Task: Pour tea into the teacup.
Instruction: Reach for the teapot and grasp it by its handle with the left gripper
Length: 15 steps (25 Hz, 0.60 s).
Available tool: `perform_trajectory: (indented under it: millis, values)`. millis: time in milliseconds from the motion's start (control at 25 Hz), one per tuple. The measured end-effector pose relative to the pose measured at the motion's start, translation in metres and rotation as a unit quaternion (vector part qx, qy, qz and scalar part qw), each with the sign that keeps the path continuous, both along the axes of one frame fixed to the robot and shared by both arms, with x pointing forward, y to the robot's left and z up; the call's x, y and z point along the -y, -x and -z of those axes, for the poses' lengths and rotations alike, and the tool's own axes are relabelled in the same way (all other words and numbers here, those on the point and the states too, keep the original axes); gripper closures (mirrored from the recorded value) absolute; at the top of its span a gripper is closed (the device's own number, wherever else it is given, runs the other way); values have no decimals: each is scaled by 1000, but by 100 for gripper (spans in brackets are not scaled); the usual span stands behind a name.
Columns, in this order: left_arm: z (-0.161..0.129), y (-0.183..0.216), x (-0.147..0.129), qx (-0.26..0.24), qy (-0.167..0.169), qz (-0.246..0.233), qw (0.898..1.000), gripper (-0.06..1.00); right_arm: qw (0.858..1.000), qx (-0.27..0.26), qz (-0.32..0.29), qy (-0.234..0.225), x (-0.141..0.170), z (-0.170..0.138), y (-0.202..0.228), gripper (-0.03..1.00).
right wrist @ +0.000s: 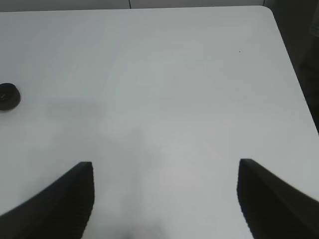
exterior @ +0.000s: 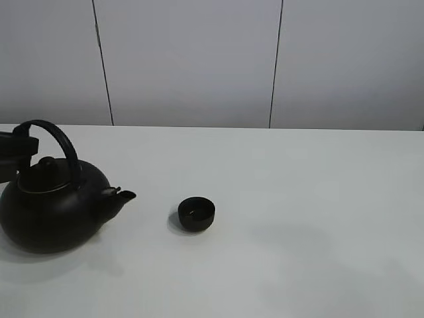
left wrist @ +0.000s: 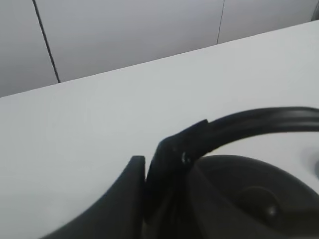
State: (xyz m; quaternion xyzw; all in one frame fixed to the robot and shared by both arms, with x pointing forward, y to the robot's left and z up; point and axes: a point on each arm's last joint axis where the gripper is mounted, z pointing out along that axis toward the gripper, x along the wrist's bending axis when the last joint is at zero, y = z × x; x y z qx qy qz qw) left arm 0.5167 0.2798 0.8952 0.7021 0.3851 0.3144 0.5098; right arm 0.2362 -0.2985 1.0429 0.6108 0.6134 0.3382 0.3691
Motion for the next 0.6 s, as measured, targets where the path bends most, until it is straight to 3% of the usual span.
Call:
perform_trajectory:
  millis: [400, 600]
  values:
    - [-2, 0, -2, -6, 10, -10, 1000, 82, 1000, 0, 0, 0, 0, 0, 0, 42]
    - [-15, 3, 4, -16, -6, -7, 1000, 82, 1000, 0, 0, 0, 0, 0, 0, 42]
